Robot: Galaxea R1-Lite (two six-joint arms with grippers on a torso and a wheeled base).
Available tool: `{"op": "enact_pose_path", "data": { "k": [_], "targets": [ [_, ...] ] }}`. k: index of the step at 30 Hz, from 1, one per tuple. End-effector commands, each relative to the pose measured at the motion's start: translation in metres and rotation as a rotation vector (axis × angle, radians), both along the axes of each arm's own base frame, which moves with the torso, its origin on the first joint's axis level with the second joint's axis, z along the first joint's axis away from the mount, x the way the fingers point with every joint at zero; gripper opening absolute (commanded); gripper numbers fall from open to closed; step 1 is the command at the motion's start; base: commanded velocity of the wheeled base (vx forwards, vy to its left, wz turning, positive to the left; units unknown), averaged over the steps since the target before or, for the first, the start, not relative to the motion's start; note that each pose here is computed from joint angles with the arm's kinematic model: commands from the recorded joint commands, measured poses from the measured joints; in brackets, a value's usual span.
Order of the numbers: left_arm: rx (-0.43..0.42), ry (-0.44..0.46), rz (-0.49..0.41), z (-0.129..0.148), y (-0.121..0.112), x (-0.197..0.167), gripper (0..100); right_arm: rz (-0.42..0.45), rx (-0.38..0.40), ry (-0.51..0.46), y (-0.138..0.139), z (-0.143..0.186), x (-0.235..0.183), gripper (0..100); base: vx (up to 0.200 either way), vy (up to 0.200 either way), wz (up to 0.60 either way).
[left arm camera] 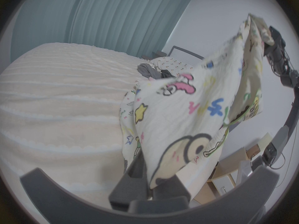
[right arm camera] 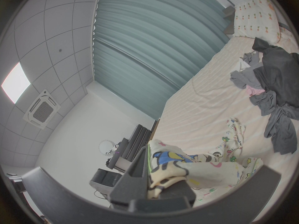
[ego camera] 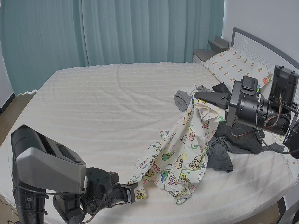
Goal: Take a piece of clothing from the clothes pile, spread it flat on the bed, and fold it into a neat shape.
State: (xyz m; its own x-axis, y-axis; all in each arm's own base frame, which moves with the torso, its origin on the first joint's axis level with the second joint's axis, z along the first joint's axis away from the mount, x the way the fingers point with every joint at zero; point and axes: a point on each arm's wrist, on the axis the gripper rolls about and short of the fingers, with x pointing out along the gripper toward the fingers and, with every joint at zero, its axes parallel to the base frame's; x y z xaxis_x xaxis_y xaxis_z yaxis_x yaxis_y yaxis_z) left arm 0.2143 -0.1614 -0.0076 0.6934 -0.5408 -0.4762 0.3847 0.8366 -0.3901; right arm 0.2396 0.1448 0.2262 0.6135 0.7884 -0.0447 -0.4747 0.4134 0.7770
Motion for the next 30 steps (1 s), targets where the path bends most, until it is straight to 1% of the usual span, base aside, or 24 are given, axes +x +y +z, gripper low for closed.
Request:
{"op": "enact_pose_path", "data": {
  "k": [1, 2, 3, 5, 6, 9, 11, 15, 16, 17, 20, 21, 22, 23, 24, 26, 28, 30],
  "targets": [
    [-0.098, -0.12, 0.068, 0.047, 0.028, 0.001, 0, -0.073, -0.039, 0.032, -0.012, -0.015, 0.02, 0, 0.0, 0.0, 0.0],
    [-0.101, -0.123, 0.07, 0.048, 0.028, 0.001, 0, -0.073, -0.039, 0.033, -0.012, -0.016, 0.021, 0, 0.0, 0.0, 0.0],
    [-0.13, -0.165, 0.103, 0.06, 0.039, 0.007, 0, -0.099, -0.045, 0.046, -0.017, -0.02, 0.028, 0, 0.0, 0.0, 0.0],
    [-0.145, -0.189, 0.132, 0.066, 0.047, 0.013, 0, -0.114, -0.049, 0.055, -0.019, -0.022, 0.034, 0, 0.0, 0.0, 0.0],
    [-0.158, -0.22, 0.164, 0.072, 0.053, 0.02, 0, -0.127, -0.05, 0.058, -0.021, -0.024, 0.039, 0, 0.0, 0.0, 0.0],
    [-0.19, -0.301, 0.221, 0.088, 0.063, 0.035, 0, -0.153, -0.047, 0.05, -0.021, -0.023, 0.05, 0, 0.0, 0.0, 0.0],
    [-0.216, -0.366, 0.25, 0.101, 0.067, 0.043, 0, -0.185, -0.042, 0.037, -0.022, -0.021, 0.058, 0, 0.0, 0.0, 0.0],
    [-0.274, -0.493, 0.292, 0.134, 0.071, 0.05, 0, -0.229, -0.014, -0.024, -0.019, -0.012, 0.069, 0, 0.0, 0.0, 0.0],
    [-0.276, -0.499, 0.294, 0.136, 0.071, 0.051, 0, -0.23, -0.013, -0.027, -0.019, -0.011, 0.069, 0, 0.0, 0.0, 0.0],
    [-0.303, -0.564, 0.324, 0.154, 0.07, 0.055, 0, -0.244, 0.009, -0.069, -0.018, -0.005, 0.071, 0, 0.0, 0.0, 0.0],
    [-0.34, -0.646, 0.358, 0.183, 0.071, 0.053, 0, -0.264, 0.055, -0.157, -0.017, 0.008, 0.071, 0, 0.0, 0.0, 0.0],
    [-0.341, -0.648, 0.359, 0.183, 0.071, 0.053, 0, -0.264, 0.056, -0.162, -0.017, 0.009, 0.071, 0, 0.0, 0.0, 0.0],
    [-0.349, -0.662, 0.36, 0.191, 0.072, 0.051, 0, -0.269, 0.07, -0.191, -0.017, 0.014, 0.071, 0, 0.0, 0.0, 0.0],
    [-0.349, -0.662, 0.36, 0.191, 0.072, 0.051, 0, -0.269, 0.07, -0.191, -0.017, 0.014, 0.071, 0, 0.0, 0.0, 0.0],
    [-0.366, -0.69, 0.358, 0.204, 0.073, 0.045, 0, -0.272, 0.09, -0.236, -0.018, 0.022, 0.07, 0, 0.0, 0.0, 0.0],
    [-0.382, -0.719, 0.366, 0.213, 0.074, 0.044, 0, -0.27, 0.107, -0.278, -0.017, 0.03, 0.068, 0, 0.0, 0.0, 0.0],
    [-0.388, -0.737, 0.398, 0.217, 0.073, 0.045, 0, -0.267, 0.118, -0.319, -0.016, 0.036, 0.066, 0, 0.0, 0.0, 0.0],
    [-0.399, -0.762, 0.451, 0.224, 0.073, 0.048, 0, -0.255, 0.136, -0.357, -0.013, 0.044, 0.061, 0, 0.0, 0.0, 0.0]
  ]
}}
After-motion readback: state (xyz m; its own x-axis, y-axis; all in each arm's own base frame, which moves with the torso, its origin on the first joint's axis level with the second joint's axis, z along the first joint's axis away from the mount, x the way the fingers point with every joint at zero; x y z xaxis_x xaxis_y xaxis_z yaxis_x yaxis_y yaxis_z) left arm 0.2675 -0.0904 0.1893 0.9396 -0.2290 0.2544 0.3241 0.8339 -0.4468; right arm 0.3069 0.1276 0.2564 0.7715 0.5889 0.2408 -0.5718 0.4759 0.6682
